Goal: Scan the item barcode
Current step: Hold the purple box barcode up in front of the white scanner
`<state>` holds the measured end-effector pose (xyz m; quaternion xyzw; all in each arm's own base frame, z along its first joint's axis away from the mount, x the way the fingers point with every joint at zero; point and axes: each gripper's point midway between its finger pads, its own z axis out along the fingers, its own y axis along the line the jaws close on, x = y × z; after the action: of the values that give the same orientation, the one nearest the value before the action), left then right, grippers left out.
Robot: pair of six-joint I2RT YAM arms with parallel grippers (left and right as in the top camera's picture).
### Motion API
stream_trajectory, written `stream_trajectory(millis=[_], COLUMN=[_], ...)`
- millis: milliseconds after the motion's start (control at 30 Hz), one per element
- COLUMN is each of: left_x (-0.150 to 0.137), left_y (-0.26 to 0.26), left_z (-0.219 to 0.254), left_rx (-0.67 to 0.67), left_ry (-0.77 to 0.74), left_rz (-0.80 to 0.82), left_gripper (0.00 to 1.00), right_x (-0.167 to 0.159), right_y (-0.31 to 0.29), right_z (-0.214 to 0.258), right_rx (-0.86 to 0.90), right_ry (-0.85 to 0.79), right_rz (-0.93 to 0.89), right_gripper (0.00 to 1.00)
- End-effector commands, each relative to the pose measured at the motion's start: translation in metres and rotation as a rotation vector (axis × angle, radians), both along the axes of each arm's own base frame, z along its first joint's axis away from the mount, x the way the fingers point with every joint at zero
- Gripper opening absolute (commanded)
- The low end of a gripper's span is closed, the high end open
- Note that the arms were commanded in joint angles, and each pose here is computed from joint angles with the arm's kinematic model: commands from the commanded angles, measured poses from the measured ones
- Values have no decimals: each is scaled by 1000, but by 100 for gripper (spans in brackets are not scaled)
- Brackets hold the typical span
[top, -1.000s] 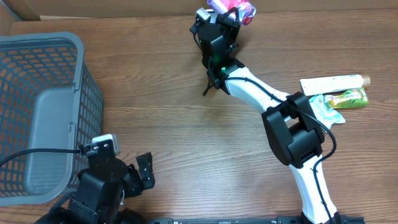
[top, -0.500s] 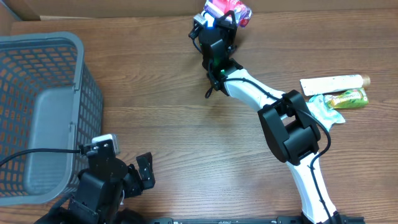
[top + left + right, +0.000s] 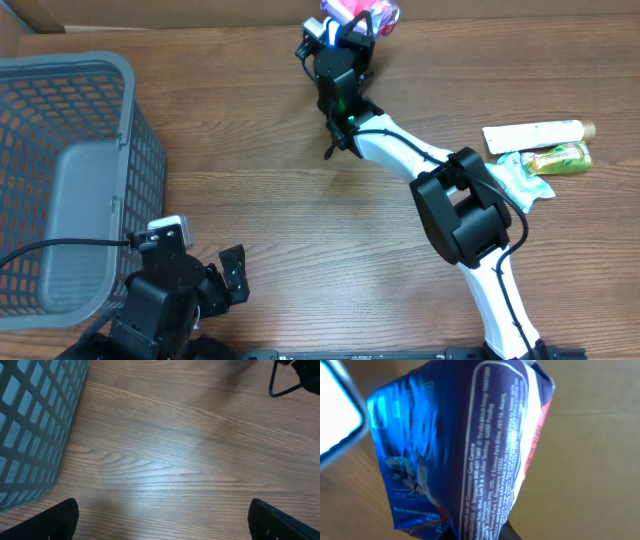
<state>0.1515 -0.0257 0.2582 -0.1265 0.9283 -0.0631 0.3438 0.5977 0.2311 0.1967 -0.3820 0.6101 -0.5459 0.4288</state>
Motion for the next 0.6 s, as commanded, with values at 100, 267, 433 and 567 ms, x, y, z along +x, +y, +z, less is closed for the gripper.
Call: stream_trajectory(millis=[100,267,433,567], left_x=[1,1,1,1], left_y=[0,0,0,0], left_z=[0,0,0,0], left_rx=[-6,-7,-6,-6], left_ry=[-1,-2,-1,-1], left_rz=[14,14,14,14], left_gripper=[100,100,100,100], right_x=[-7,-25,-51,-73], right_y=[5,27,22,2], right_z=[-7,47,112,145], right_rx=[134,257,402,476], right_ry=[-5,-137,-246,-266], right_rz=[-18,19,-1,-73], right_gripper=[4,4,4,4])
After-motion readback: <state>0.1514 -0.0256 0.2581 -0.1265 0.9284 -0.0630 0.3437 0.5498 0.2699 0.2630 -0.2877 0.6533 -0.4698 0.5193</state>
